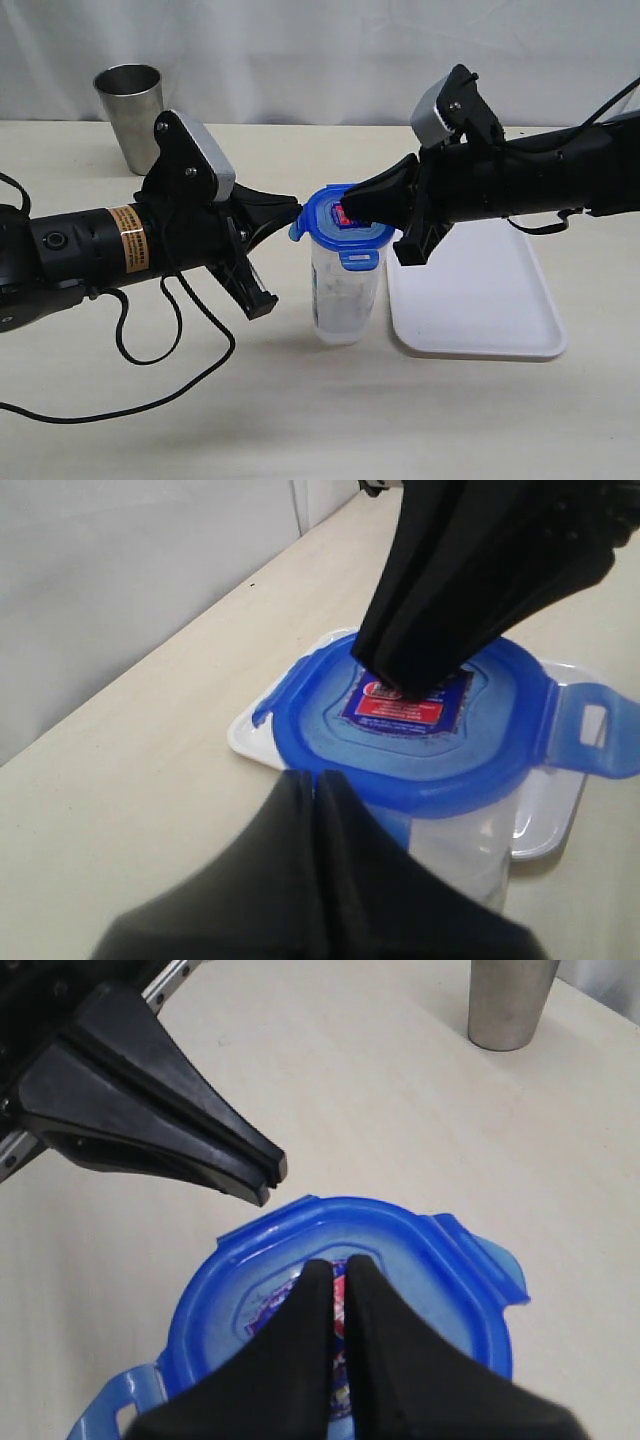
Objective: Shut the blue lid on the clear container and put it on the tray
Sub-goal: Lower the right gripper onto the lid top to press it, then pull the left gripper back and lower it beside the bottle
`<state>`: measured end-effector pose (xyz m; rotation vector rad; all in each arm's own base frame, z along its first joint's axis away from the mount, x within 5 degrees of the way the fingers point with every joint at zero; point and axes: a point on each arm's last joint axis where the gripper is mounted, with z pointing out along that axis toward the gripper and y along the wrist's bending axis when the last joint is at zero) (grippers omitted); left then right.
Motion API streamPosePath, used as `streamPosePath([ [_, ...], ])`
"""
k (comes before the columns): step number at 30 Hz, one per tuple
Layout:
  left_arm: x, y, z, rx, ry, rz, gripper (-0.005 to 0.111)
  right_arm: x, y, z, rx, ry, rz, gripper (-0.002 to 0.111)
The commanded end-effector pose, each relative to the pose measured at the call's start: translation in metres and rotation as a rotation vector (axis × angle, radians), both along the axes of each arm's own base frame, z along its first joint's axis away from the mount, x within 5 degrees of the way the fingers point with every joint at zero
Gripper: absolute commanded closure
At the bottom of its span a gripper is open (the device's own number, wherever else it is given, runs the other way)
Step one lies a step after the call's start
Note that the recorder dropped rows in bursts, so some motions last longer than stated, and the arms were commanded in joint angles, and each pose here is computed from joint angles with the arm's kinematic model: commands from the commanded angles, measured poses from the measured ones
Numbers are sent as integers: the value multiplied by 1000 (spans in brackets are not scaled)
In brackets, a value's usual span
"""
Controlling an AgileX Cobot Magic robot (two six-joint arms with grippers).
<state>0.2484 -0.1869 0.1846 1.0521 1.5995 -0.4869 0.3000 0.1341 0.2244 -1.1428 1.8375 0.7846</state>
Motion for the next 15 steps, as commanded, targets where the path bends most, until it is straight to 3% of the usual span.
streamPosePath([
  [1, 1, -1, 6, -28, -18, 3, 107, -1, 0, -5, -36, -2, 20, 104],
  [11, 3, 5, 3, 52, -36, 14, 107, -2, 0, -5, -36, 1, 27, 104],
  [15, 7, 26, -2, 11, -29, 67, 107, -2, 0, -5, -37, 1, 29, 104],
])
